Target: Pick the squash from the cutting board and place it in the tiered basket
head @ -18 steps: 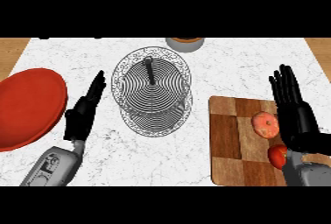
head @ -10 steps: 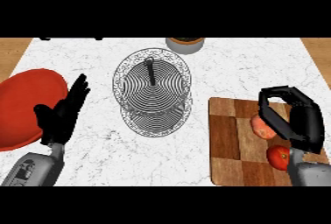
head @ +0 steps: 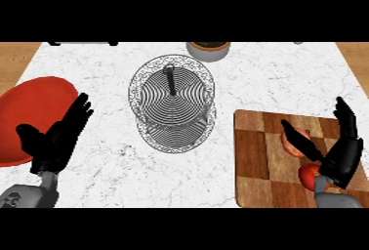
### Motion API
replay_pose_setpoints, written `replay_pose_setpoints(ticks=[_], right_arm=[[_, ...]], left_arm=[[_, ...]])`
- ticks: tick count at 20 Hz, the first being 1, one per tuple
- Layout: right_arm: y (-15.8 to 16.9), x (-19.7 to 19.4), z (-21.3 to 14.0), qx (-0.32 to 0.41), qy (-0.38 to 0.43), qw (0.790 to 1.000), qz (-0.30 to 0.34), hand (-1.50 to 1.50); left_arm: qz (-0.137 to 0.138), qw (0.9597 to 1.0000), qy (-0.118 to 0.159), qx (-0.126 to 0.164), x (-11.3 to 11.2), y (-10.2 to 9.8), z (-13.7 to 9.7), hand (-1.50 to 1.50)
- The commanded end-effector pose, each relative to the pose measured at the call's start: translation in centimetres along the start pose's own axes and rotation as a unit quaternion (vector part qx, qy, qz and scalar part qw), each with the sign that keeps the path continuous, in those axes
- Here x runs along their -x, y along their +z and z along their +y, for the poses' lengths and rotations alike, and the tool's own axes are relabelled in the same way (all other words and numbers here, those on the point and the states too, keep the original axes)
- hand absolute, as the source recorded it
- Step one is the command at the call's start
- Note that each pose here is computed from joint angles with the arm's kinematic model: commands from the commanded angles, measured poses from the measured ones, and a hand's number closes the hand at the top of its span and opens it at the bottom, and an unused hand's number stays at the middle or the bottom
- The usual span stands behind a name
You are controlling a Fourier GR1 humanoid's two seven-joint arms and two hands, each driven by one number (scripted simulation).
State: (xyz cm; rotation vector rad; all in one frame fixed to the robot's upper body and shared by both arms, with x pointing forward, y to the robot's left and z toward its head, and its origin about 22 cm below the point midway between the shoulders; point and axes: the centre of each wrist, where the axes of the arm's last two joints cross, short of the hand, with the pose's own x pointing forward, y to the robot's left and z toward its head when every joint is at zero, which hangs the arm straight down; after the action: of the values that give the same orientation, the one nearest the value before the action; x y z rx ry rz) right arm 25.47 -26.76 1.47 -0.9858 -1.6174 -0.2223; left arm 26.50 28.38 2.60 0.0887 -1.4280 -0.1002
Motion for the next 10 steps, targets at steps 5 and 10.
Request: replay_pose_setpoints(ticks=[5, 10], right_arm=[[-0.4, 2.0, -4.1, -0.075, 0.268, 0.960, 0.033, -1.50], [0.0, -0.1, -4.0, -0.230, 0.370, 0.893, 0.111, -1.50]], left_arm=[[0.009, 0.9999, -0.002, -0.005, 0.0, 0.3, 0.3, 0.00], [0.001, 0.9999, -0.006, 0.013, -0.5, 0.8, 0.4, 0.00]])
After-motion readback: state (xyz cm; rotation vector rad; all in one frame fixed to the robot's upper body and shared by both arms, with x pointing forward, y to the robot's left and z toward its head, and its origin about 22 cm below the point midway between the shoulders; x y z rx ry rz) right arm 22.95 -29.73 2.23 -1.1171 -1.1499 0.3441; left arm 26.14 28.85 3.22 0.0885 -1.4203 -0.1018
